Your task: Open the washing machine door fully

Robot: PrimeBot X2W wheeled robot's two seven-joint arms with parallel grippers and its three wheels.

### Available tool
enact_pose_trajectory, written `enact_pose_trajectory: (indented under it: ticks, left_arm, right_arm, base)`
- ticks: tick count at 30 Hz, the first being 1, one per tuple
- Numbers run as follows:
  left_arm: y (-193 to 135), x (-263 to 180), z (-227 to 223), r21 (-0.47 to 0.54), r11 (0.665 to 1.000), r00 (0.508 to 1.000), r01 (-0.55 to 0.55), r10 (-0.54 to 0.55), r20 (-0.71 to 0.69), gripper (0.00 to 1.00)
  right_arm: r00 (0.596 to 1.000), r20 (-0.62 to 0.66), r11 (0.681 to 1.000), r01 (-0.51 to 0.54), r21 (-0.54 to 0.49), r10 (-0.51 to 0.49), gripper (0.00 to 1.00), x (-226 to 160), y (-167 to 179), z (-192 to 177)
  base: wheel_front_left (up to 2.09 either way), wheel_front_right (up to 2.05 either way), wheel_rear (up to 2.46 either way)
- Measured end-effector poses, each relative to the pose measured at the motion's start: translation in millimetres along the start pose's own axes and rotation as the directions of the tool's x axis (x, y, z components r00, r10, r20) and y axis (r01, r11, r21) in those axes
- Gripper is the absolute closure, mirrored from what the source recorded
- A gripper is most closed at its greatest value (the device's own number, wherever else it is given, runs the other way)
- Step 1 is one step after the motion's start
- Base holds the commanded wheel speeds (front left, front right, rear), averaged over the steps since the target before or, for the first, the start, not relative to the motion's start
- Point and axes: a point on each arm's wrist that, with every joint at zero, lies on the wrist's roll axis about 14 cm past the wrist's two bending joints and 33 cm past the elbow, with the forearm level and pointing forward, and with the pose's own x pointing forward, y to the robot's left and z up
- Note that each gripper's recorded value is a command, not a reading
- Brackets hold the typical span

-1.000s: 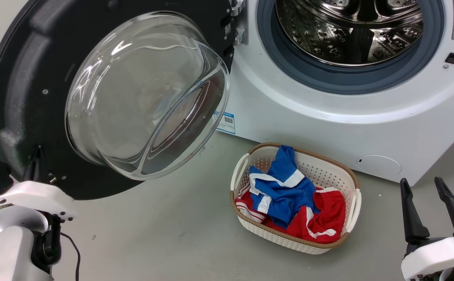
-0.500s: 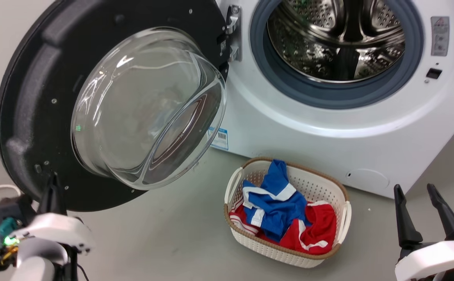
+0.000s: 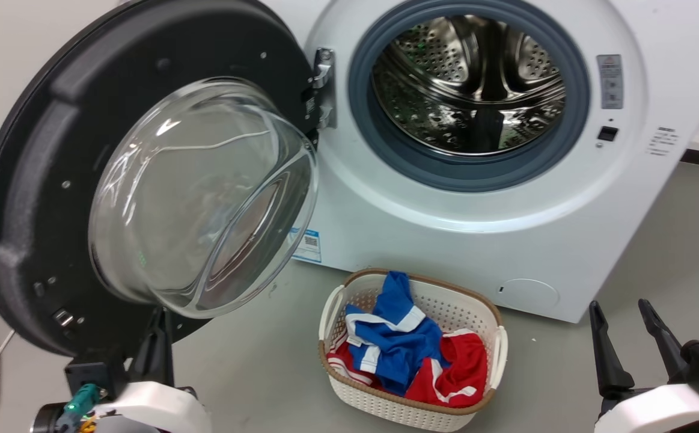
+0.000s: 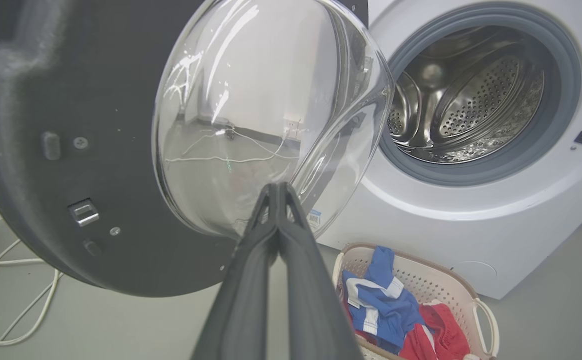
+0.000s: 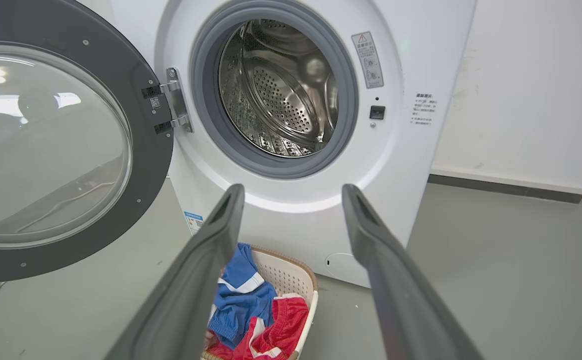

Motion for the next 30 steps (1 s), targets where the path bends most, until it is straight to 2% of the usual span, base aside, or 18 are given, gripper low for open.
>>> enact_pose_trajectory:
  ticks: [2,3,4,5,6,7,12,16,25,30]
  left_arm:
    - [-21.0,1.9,-0.8,-0.003,0.998,0.998,0.065,-0.065,-0.003,0.96]
    - [-27.5,2.5,-1.1,-0.002,0.996,0.996,0.088,-0.088,-0.003,0.88]
    - [-34.0,3.2,-1.9,0.001,0.994,0.994,0.108,-0.108,-0.005,0.65]
    - [-34.0,3.2,-1.9,0.001,0.994,0.994,0.108,-0.108,-0.005,0.48]
    - [-45.7,5.7,-3.6,0.016,0.989,0.989,0.147,-0.147,-0.013,0.05]
    - [-51.8,7.5,-3.4,0.024,0.986,0.986,0.167,-0.167,-0.012,0.00]
    - [-77.9,15.0,-3.1,0.056,0.968,0.969,0.245,-0.245,-0.010,0.00]
    - [-106.9,23.3,-6.1,0.091,0.941,0.946,0.325,-0.325,-0.019,0.00]
    - [-140.9,30.4,-11.6,0.094,0.911,0.916,0.401,-0.400,-0.028,0.00]
    - [-147.1,31.4,-12.0,0.092,0.906,0.911,0.413,-0.412,-0.026,0.00]
  right_arm:
    - [1.000,0.004,1.000,0.023,-0.001,-0.023,0.00,-7.3,-6.4,1.3]
    - [1.000,0.005,1.000,0.030,-0.002,-0.030,0.00,-9.7,-8.1,1.8]
    - [0.999,0.005,0.999,0.041,-0.002,-0.041,0.00,-12.5,-11.3,1.8]
    - [0.999,0.005,0.999,0.041,-0.002,-0.041,0.00,-12.5,-11.3,1.8]
    - [0.998,0.008,0.998,0.058,-0.002,-0.058,0.00,-17.5,-16.0,2.7]
    - [0.998,0.008,0.998,0.066,-0.003,-0.066,0.00,-19.8,-18.1,3.1]
    - [0.994,0.011,0.994,0.106,-0.003,-0.106,0.00,-30.9,-28.5,3.9]
    - [0.986,0.009,0.986,0.165,-0.010,-0.165,0.00,-47.5,-44.5,3.8]
    - [0.966,0.008,0.966,0.259,-0.015,-0.259,0.00,-74.6,-70.0,4.4]
    - [0.960,0.009,0.960,0.279,-0.014,-0.279,0.00,-80.5,-75.7,4.8]
  base:
    - [0.00,0.00,0.00]
    - [0.00,0.00,0.00]
    - [0.00,0.00,0.00]
    - [0.00,0.00,0.00]
    - [0.00,0.00,0.00]
    - [0.00,0.00,0.00]
    - [0.00,0.00,0.00]
    - [0.00,0.00,0.00]
    - [0.00,0.00,0.00]
    - [0.00,0.00,0.00]
